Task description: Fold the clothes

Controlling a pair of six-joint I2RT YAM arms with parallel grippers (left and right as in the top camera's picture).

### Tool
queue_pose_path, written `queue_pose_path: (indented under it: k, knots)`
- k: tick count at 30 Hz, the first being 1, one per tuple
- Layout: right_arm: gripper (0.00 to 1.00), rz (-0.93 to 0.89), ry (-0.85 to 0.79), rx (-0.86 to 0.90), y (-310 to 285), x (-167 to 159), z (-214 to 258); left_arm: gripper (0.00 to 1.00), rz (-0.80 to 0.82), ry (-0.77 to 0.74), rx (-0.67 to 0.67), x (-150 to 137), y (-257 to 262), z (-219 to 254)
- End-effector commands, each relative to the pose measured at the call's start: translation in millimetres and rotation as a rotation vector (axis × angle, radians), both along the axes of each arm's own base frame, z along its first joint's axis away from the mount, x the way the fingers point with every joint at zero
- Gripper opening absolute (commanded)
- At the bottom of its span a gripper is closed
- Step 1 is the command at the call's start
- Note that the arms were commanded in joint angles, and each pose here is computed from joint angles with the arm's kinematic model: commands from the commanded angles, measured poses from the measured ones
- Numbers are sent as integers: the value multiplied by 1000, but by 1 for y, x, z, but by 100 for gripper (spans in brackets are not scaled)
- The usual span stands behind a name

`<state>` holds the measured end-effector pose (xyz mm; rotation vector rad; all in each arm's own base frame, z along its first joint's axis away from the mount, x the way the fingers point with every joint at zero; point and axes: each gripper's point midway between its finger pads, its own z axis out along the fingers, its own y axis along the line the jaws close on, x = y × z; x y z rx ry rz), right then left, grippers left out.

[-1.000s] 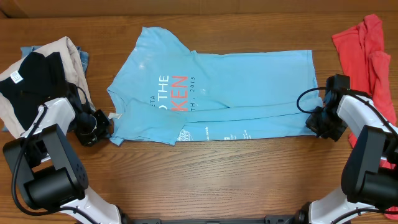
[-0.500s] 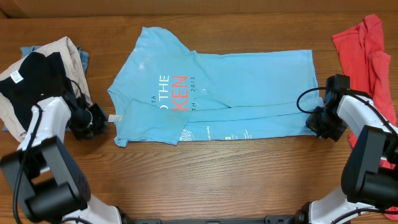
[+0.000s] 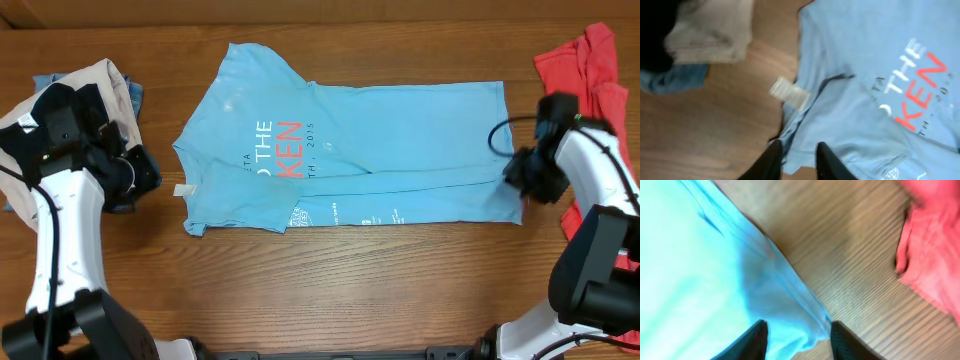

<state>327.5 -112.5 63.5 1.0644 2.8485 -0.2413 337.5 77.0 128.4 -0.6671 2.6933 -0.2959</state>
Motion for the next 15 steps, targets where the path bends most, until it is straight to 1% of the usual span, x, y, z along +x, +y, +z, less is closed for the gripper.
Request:
queue_pose_path:
  k: [1,2,5,7,8,10,12,15]
  knots:
    - [54,0,-107,-21,-6,28,35,34,-116,-135,37,20,-23,36]
    - [56,0,-127,-26,-7,34,42,38,-135,-158,44,25,-29,39]
    - [56,48,-185,-12,-5,50,54,42,-186,-227,71,42,-45,47]
    - [56,145,-249,45,7,67,58,46,-217,-290,83,58,-54,54]
    - [57,231,-304,100,19,79,61,47,-239,-336,93,70,-62,58]
    - [59,334,-379,162,34,94,67,49,-240,-381,103,87,-67,59]
    - [64,355,-422,169,36,103,72,50,-234,-395,95,99,-71,53]
    - [64,357,-449,154,34,111,73,51,-250,-363,67,111,-81,27]
